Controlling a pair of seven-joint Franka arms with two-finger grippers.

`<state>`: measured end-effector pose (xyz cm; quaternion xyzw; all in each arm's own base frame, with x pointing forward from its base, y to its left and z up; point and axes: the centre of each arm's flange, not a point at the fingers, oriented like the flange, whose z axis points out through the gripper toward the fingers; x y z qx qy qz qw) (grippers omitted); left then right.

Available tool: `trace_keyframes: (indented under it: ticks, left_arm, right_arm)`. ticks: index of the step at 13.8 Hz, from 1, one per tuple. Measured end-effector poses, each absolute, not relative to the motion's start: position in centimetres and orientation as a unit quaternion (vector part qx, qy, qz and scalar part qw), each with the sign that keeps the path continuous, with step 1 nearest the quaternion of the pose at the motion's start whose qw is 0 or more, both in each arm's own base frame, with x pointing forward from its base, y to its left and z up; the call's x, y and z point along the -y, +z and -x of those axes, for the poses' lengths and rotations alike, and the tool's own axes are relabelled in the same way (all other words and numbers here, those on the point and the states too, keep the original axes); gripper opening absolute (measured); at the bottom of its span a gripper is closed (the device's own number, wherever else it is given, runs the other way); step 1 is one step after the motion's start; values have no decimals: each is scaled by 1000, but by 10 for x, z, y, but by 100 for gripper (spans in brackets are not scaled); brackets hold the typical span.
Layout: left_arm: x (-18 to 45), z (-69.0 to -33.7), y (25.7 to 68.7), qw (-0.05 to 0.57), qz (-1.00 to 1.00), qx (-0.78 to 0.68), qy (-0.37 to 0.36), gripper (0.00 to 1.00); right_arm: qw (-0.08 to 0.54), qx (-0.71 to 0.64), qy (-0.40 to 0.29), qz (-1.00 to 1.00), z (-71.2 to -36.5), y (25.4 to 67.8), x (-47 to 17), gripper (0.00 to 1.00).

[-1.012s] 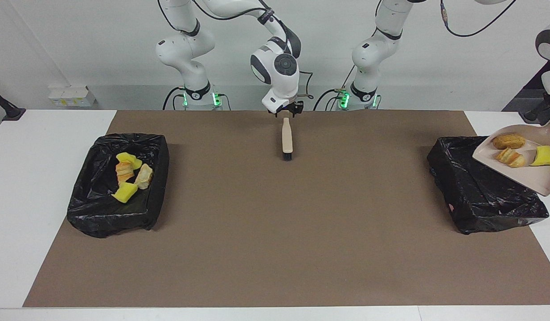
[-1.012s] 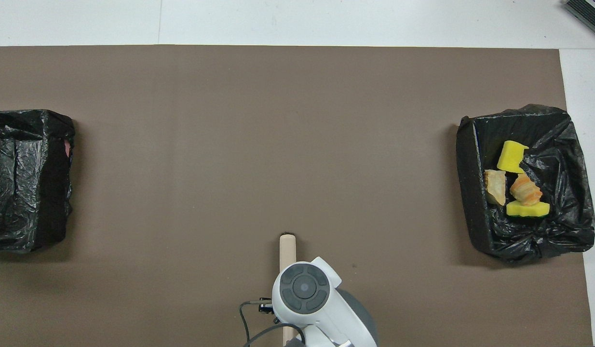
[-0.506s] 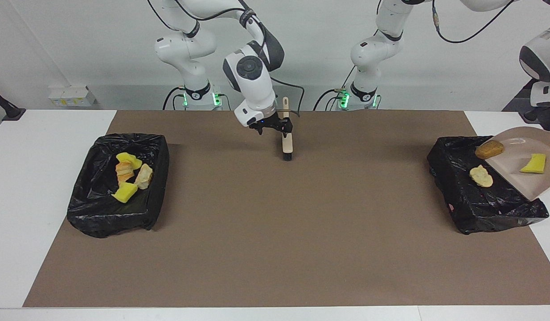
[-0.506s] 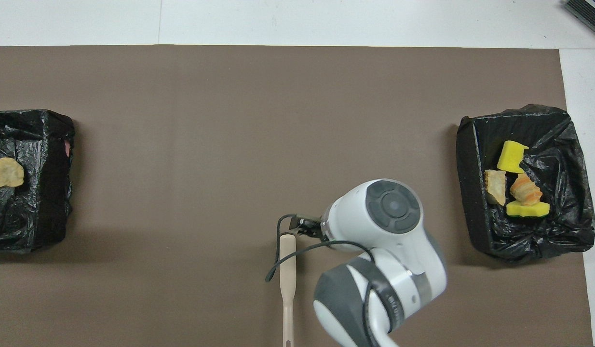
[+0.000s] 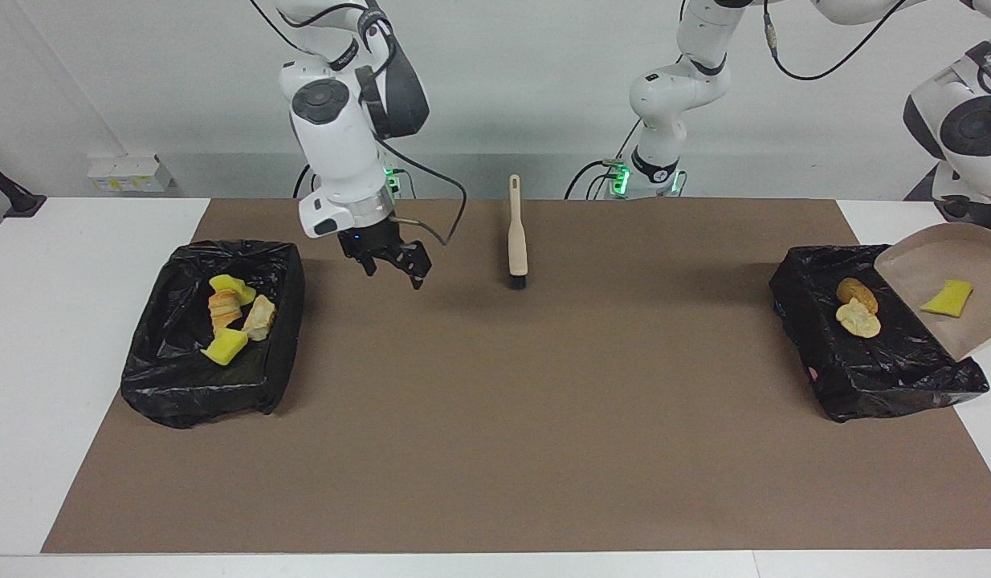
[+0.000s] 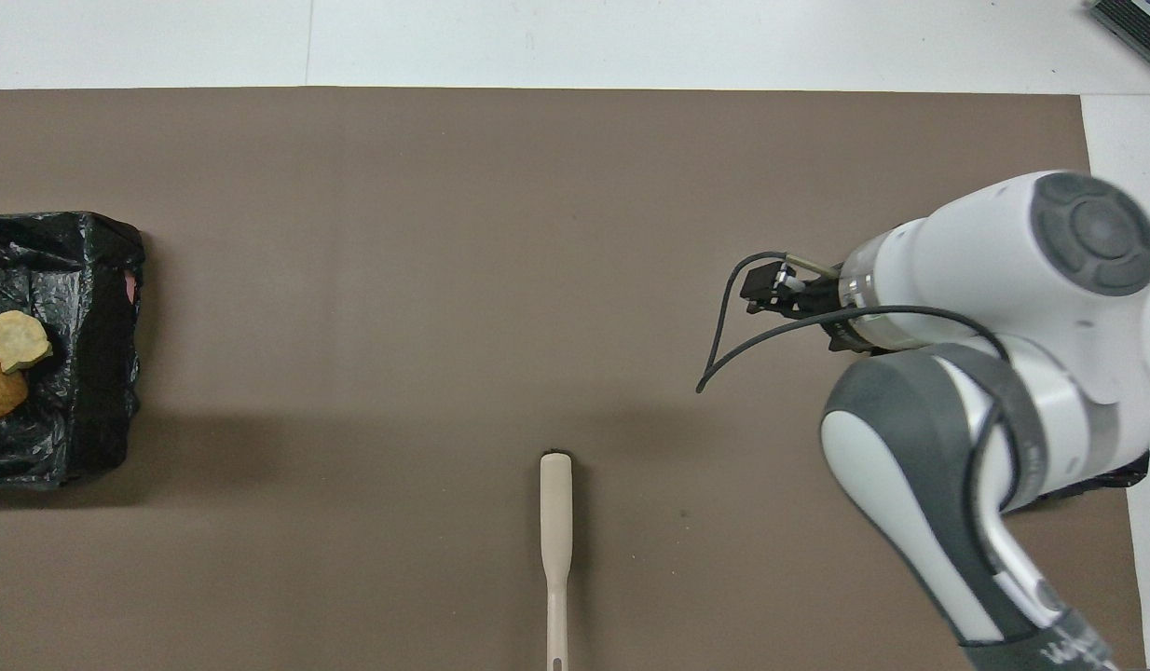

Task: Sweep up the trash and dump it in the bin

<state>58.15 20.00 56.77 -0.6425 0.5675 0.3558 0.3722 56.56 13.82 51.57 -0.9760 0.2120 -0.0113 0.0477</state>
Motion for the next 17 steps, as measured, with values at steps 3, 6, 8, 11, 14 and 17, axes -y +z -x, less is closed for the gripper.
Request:
trace_keyframes:
  ticks: [3,6,8,11,14,17]
  left_arm:
    - [-175,-586,572,400,636,-543,375,32]
    - [-173,-586,572,409,642,-530,373,32]
    - [-177,-586,574,424,628,-520,393,32]
    - [-166,-585,578,430,619,-508,417,32]
    - [-149,-586,577,436,639,-491,401,32]
    - [-142,-585,579,398,713,-471,333,32]
  right_arm:
    - [14,-176,-20,984,-571,562,-93,100]
    - [1,-154,-6,988,-562,596,-64,100]
    - [-4,-143,2,990,-553,609,-62,100]
    - [-7,-142,2,990,-545,618,-61,100]
    - [-7,-123,-3,992,-542,625,-51,100]
    - [-7,-118,-8,993,-538,633,-48,100]
